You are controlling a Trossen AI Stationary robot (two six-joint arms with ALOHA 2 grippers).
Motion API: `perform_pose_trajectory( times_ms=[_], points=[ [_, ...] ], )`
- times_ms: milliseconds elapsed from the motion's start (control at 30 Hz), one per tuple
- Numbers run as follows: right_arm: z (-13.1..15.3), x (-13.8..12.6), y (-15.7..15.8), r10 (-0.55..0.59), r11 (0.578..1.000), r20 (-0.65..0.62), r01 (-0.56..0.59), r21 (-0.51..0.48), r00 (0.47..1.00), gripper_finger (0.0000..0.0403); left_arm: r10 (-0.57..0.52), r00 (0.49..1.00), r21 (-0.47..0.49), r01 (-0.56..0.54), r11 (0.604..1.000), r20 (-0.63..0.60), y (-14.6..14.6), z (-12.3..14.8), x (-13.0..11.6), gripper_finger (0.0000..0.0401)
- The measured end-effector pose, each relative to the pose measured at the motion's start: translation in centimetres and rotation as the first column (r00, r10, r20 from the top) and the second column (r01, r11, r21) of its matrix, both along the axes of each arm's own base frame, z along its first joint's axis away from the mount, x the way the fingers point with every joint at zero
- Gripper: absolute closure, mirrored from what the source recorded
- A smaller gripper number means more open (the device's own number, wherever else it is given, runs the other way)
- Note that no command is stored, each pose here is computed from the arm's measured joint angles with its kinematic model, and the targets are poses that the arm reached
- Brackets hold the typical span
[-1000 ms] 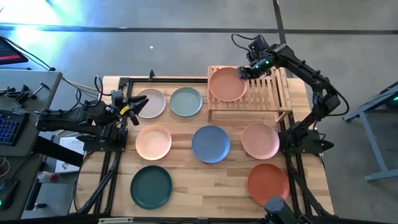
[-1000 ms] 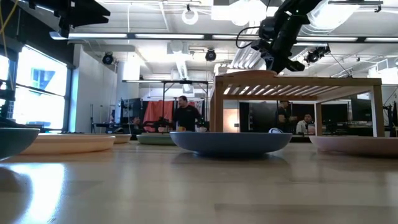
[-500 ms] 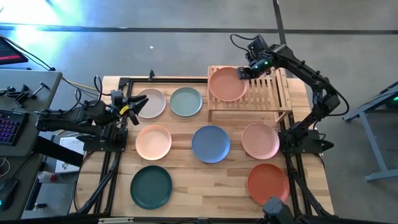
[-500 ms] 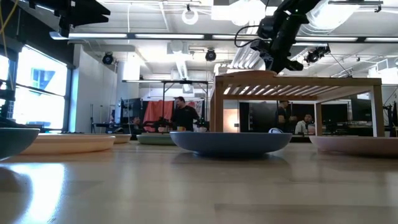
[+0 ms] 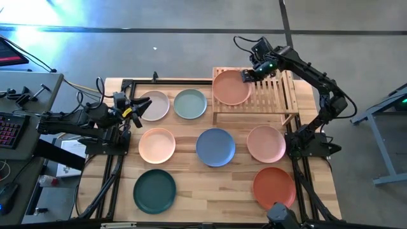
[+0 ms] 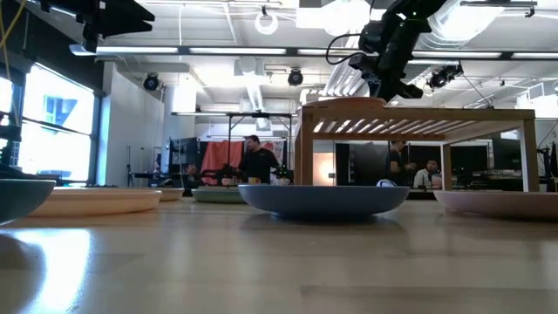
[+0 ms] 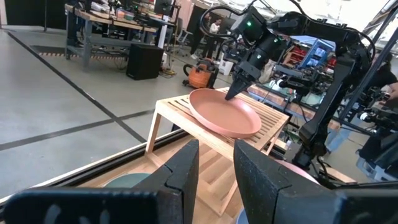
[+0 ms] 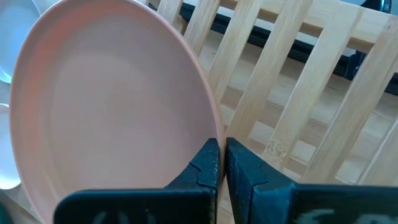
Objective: Place and stack plates onto a shelf
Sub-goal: Put the brown plate on the the shelf, then stack the white plate on top of the brown plate on the shelf
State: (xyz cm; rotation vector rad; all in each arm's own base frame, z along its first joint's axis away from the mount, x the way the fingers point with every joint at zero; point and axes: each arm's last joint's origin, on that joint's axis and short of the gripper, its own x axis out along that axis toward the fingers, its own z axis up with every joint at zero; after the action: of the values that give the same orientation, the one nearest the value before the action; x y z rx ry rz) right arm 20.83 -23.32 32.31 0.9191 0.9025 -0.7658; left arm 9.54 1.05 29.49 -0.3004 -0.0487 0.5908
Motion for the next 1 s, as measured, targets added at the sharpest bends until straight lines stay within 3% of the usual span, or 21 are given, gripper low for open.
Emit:
perform_pose_trajectory(
  times_ms=[300,667,1000],
  points=[
    [0.0,0.0,0.1,0.005,1.000,-0.004,-0.005,0.008,1.000,0.0400,0.000,1.000,0.009,0.000,1.000,-0.006,0.0,0.0,0.0,0.0311],
    [0.2,-0.1,0.0,-0.023,1.000,-0.022,0.022,-0.015,1.000,0.0326,-0.001,1.000,0.043,0.002,0.999,-0.029,0.0,0.0,0.0,0.0311],
    [5.2,-0.2,0.0,0.041,0.990,0.053,-0.033,-0.134,0.998,0.0320,0.027,0.995,0.033,-0.024,0.999,-0.098,0.0,-0.7,0.8,0.0311]
  ],
)
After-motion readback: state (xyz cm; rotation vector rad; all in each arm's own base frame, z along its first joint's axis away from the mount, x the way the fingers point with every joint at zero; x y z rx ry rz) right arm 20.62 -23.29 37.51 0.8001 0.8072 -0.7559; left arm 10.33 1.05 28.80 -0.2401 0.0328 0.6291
